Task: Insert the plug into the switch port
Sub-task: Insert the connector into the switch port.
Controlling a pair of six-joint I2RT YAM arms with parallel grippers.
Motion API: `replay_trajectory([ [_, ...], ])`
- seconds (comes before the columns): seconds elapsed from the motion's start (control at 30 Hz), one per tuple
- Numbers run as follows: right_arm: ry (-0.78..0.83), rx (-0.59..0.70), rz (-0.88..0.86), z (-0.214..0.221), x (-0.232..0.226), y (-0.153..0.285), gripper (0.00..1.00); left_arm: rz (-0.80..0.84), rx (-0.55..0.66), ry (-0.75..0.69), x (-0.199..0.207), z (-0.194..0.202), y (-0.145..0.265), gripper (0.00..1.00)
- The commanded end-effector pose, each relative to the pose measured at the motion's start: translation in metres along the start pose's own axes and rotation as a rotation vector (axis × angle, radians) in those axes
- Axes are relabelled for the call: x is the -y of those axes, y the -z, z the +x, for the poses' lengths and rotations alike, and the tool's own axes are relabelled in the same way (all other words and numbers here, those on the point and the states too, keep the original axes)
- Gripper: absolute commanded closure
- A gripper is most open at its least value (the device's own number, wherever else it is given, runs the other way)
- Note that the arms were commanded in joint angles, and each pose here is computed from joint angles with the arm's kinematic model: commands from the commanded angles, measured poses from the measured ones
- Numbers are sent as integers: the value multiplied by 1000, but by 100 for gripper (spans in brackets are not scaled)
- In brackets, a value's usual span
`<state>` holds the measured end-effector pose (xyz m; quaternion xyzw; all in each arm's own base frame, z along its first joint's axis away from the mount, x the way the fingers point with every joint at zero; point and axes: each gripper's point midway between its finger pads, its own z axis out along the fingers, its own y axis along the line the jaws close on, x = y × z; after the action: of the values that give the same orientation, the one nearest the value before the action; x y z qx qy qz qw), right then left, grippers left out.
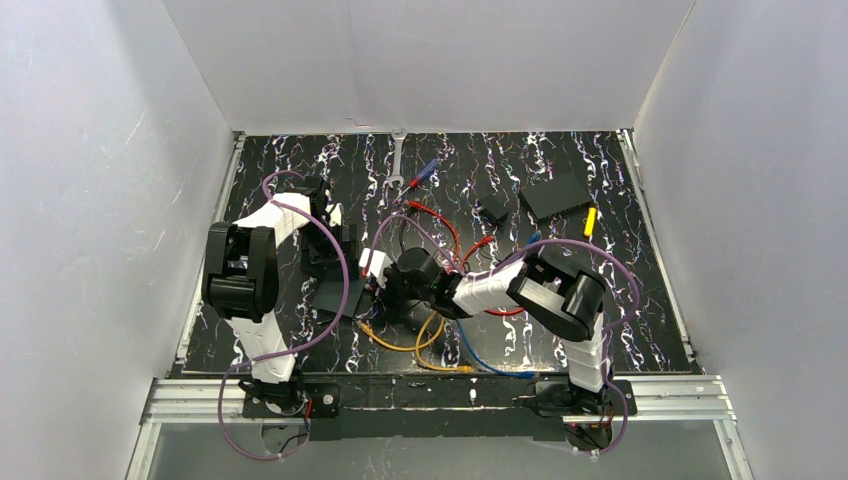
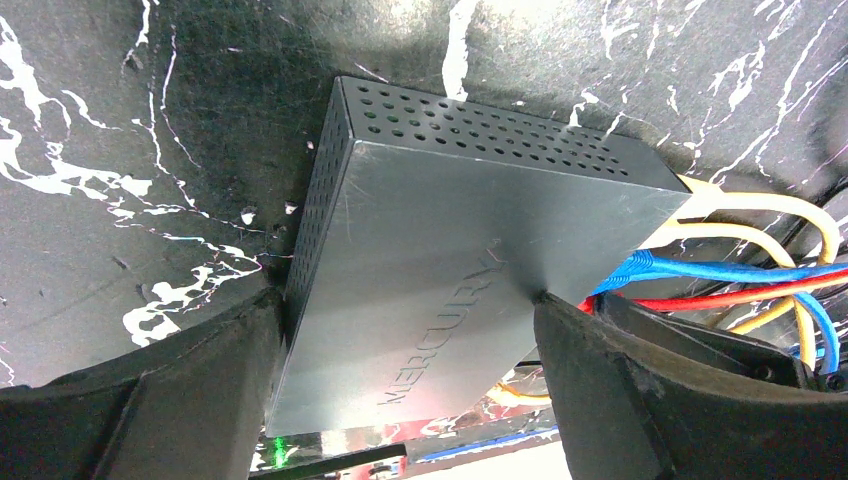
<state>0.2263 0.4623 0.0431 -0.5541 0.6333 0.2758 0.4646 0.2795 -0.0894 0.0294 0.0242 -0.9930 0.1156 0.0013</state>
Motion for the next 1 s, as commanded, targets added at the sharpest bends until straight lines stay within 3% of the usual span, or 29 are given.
replay_trajectory([
  [0.0,116,120,69,-39,10,-13,99,22,-95,-15,15,22,-19,12],
  [0.53,152,33,96,-40,13,-15,99,14,-93,-21,15,21,-19,12],
  [0.97,30,94,106,-58,20,-17,99,28,-103,-38,20,23,-21,12],
])
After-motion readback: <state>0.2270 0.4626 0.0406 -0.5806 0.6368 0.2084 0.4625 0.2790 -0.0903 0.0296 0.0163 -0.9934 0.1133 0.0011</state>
